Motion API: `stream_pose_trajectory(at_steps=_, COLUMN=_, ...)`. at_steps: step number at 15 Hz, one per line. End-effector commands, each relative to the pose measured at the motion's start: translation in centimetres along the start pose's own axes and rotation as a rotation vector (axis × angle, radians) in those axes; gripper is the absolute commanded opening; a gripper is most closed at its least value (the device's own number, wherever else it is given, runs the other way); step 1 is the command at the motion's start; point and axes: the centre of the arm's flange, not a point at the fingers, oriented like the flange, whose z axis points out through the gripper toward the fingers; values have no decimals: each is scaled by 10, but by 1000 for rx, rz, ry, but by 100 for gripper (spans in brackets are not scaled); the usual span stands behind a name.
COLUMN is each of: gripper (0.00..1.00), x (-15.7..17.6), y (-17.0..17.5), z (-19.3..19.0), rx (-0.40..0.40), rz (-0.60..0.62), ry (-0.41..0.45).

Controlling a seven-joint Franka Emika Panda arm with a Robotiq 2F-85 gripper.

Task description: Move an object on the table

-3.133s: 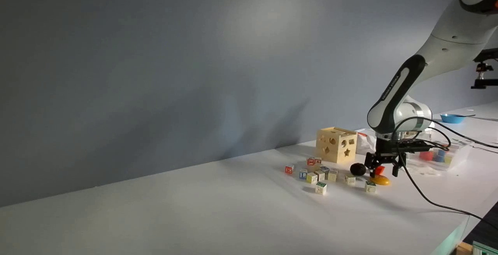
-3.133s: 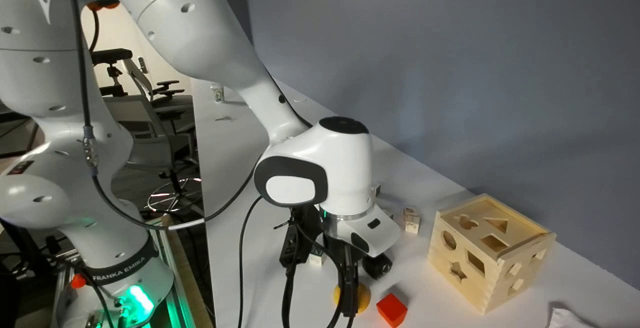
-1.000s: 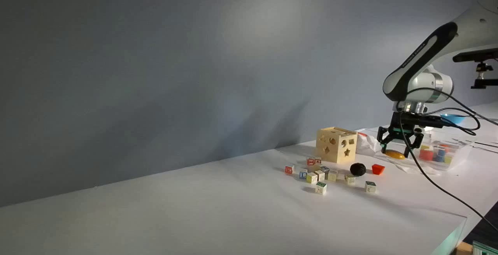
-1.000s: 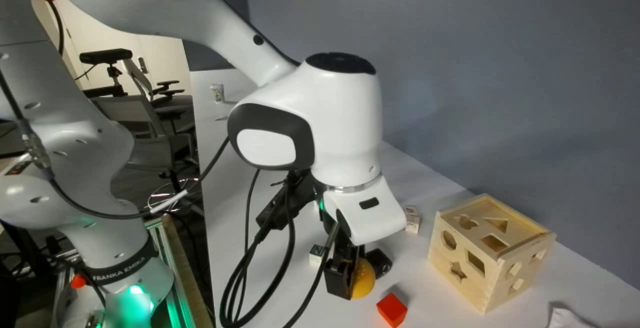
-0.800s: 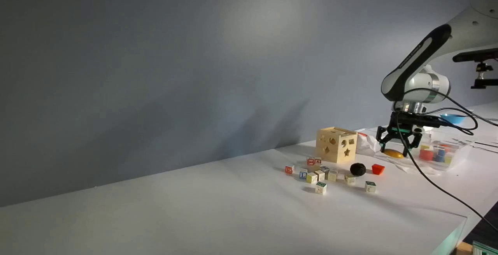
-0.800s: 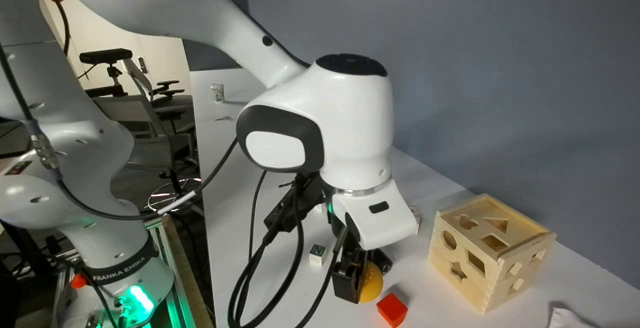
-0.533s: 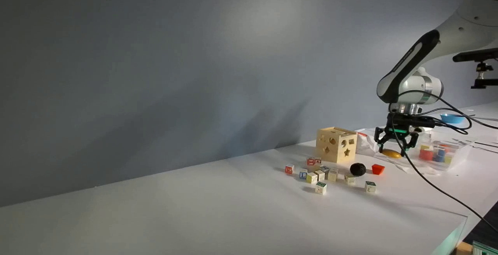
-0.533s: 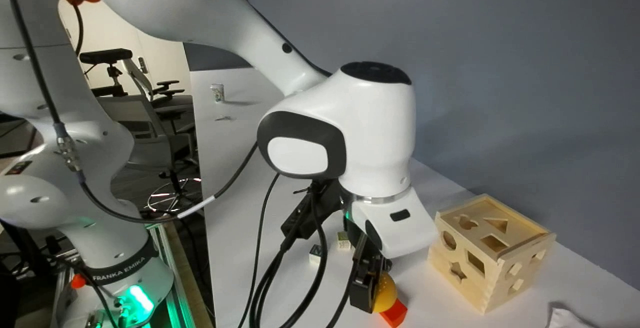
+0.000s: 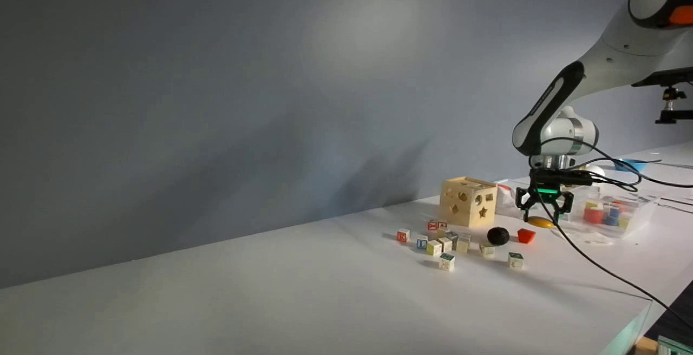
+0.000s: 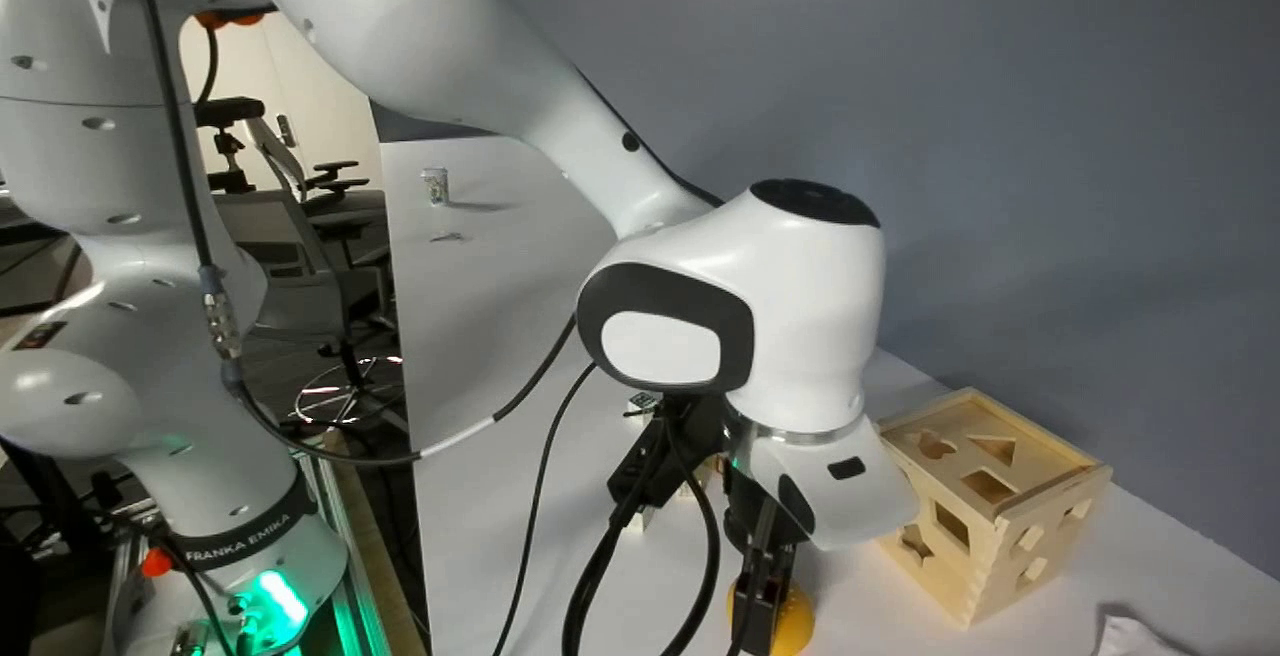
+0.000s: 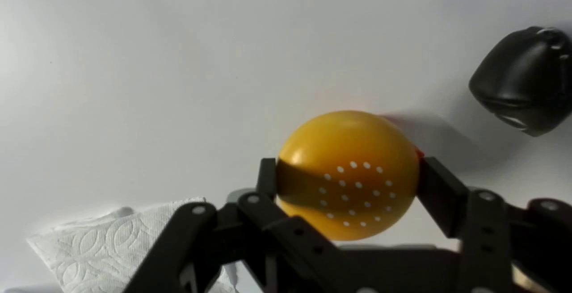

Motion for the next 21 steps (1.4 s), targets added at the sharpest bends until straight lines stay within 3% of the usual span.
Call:
stream_pose_trajectory(at_steps=1, gripper=79, x=1, y=-2, z=2, rx=-3, rz=1, ry=-1)
stream_pose_trajectory(at_steps=3, gripper=79, x=1, y=-3, z=2, rx=-4, rz=2, ry=-1)
stream_pose_trajectory(at_steps=4, gripper=54, x=2, y=-3, z=2, rx=-4, rz=3, ry=0)
stream_pose_trajectory(at_steps=14, gripper=54, x=19, y=-29, z=14, rx=-51, rz=-6, ry=-4)
stream_pose_trajectory(at_steps=21, gripper=54, x=12, y=-44, z=28, rx=-72, rz=-7, ry=-40)
